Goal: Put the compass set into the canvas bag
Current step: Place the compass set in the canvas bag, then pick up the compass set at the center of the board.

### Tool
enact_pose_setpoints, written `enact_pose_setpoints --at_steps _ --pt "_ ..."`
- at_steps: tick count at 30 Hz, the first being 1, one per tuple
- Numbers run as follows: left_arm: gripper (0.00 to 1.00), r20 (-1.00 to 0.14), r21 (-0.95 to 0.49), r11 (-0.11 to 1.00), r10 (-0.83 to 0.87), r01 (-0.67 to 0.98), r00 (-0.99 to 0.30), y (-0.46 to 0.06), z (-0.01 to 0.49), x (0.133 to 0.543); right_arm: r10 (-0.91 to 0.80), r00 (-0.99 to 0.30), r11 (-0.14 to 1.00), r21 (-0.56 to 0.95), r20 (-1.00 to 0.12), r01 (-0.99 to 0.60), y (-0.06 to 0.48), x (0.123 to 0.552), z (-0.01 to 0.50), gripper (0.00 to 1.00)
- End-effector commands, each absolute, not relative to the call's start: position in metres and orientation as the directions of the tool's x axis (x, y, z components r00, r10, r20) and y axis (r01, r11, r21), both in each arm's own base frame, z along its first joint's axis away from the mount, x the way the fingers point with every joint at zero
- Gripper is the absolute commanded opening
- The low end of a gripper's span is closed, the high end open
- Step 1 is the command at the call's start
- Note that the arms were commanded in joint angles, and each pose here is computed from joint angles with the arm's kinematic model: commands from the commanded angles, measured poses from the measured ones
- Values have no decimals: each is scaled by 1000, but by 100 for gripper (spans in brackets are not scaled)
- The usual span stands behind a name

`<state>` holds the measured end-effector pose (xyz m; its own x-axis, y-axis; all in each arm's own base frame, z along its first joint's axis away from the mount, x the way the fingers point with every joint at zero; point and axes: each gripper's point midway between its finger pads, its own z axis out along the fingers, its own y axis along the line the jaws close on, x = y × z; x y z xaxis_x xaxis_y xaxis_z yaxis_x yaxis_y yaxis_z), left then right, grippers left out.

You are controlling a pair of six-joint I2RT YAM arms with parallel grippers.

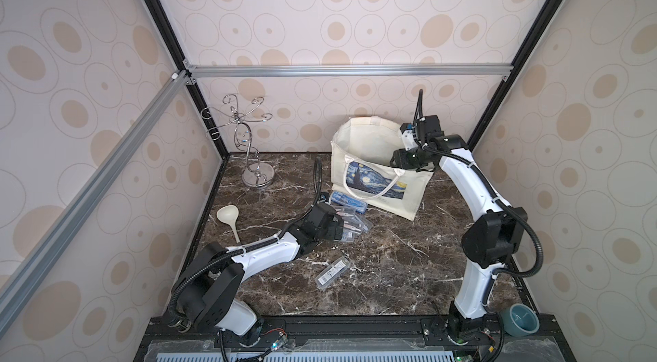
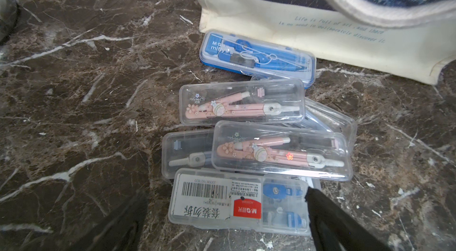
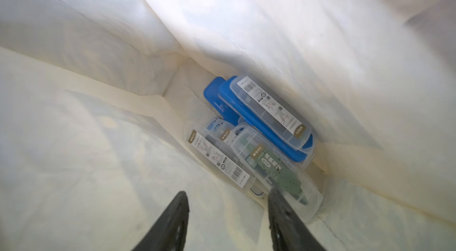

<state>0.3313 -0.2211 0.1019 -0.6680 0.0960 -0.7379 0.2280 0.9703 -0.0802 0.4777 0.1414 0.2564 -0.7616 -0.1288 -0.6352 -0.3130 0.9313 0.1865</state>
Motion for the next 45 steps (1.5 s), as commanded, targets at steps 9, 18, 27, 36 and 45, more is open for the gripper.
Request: enact_pose_setpoints --at_steps 9,18,27,36,45 --pt "100 -772 -118 966 58 232 -633 -219 116 332 -37 -662 811 365 -749 -458 172 424 320 61" --pt "100 -711 -55 974 116 219 -694 -211 109 324 0 -594 748 394 -805 -534 175 376 335 68" --pt "100 -631 -12 974 169 228 -757 -204 100 301 -5 -589 738 394 -808 -548 170 347 327 70" --pt "100 -546 26 949 277 315 -791 -211 88 271 0 -612 733 416 -791 -538 171 339 314 71" --pt "100 -431 74 882 449 466 -783 -232 73 241 7 -620 757 409 -785 -509 166 342 311 73"
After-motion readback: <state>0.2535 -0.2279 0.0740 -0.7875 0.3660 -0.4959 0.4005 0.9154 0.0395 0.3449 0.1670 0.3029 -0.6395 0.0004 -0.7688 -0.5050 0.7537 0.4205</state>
